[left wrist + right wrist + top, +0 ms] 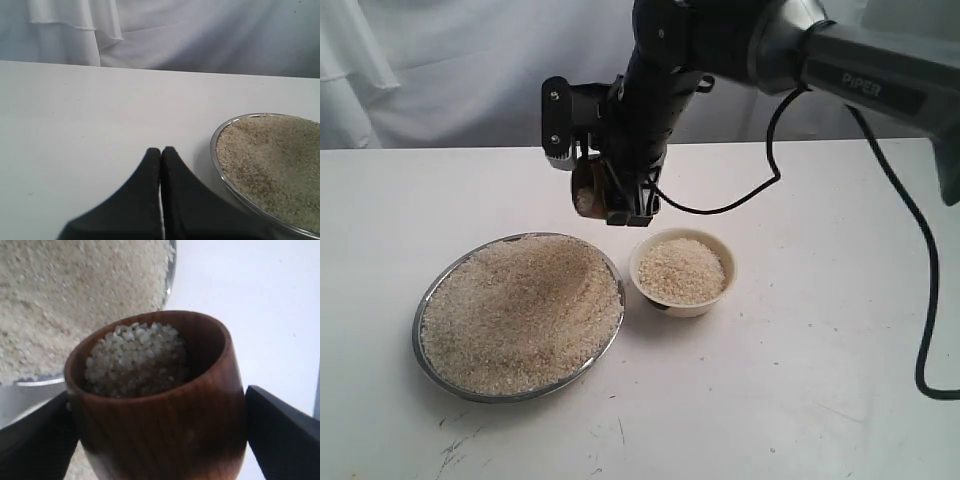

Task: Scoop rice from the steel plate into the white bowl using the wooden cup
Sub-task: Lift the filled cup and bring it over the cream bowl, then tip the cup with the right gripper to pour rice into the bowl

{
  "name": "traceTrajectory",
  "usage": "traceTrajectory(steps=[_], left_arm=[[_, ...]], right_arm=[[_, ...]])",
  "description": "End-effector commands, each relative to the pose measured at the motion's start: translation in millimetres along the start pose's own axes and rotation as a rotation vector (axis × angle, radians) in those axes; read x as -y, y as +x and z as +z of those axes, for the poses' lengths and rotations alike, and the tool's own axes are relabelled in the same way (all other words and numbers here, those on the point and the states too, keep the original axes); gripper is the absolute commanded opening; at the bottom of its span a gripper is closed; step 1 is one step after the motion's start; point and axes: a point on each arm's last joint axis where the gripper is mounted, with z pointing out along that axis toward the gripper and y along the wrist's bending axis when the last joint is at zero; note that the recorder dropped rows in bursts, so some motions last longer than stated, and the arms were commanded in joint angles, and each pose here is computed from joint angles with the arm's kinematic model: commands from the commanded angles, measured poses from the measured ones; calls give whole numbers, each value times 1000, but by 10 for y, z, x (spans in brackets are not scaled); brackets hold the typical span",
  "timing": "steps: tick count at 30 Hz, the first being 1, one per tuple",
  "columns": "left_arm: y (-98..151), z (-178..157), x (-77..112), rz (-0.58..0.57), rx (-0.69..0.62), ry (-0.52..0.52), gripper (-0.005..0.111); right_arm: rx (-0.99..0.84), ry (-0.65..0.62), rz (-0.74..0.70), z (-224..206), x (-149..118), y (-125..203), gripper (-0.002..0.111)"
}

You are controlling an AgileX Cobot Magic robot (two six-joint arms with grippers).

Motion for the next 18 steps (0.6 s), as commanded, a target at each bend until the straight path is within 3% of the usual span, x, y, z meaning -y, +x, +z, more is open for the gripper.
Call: traceTrajectory(steps=[1,7,18], left_arm=[[8,2,-1,-2,6,-1,0],[8,2,-1,-2,6,-1,0],[8,2,-1,-2,6,-1,0]], right_arm=[[-128,64,-9,-214,44,171,0],[-269,20,-29,-156,-114,454,0],[-425,82,-256,113,-236,719,0]])
